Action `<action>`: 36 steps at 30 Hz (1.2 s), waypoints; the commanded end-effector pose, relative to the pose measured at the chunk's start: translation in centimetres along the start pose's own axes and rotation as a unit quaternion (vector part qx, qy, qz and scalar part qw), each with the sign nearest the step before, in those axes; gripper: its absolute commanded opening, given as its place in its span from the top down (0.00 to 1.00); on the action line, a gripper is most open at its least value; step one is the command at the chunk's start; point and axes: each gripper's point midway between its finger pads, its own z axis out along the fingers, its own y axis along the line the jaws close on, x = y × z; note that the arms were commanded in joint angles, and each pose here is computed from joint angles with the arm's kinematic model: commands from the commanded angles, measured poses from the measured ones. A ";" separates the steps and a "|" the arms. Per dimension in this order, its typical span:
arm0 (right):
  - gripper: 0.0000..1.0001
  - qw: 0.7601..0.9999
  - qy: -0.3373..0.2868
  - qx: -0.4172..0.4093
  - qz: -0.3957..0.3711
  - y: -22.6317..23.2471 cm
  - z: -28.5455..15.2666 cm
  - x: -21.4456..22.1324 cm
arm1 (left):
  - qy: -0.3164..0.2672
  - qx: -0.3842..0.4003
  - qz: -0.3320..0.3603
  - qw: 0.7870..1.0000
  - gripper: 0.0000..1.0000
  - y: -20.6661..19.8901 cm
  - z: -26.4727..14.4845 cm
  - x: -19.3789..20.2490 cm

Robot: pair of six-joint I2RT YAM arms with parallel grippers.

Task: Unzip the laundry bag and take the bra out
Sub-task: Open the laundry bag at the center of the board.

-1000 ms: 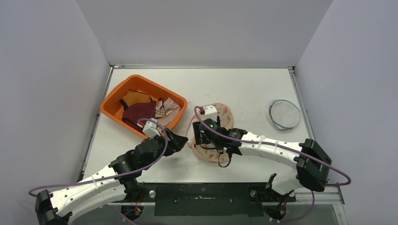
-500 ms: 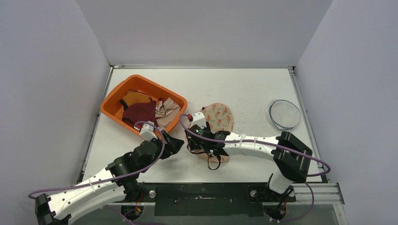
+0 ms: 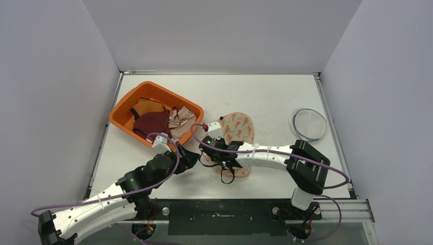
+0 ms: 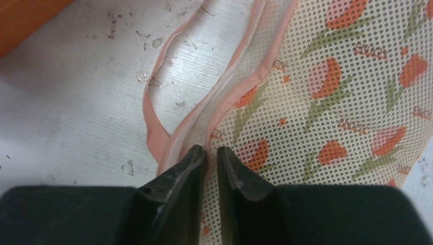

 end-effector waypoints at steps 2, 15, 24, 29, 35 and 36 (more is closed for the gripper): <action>0.92 0.998 -0.045 0.013 0.029 -0.7 -2.2 -3.2 | -0.005 0.006 -0.005 1.000 0.27 -0.4 0.3 -0.2; 0.95 0.979 -0.143 0.092 0.114 -9.8 -11.1 -6.1 | -0.001 0.012 -0.002 1.000 0.27 -1.1 1.0 0.0; 0.95 0.930 -0.205 0.189 0.237 -20.4 -16.8 -1.9 | 0.026 0.029 0.005 0.999 0.27 -3.0 3.0 1.2; 0.95 0.906 -0.226 0.213 0.288 -23.3 -17.8 0.7 | 0.051 0.026 0.016 0.998 0.27 -3.8 4.6 2.3; 0.95 0.878 -0.242 0.236 0.340 -24.9 -17.8 2.5 | 0.074 0.022 0.018 0.997 0.27 -4.3 6.7 3.4; 0.95 0.871 -0.246 0.244 0.349 -25.3 -17.9 2.9 | 0.077 0.024 0.016 0.997 0.27 -4.4 7.0 3.5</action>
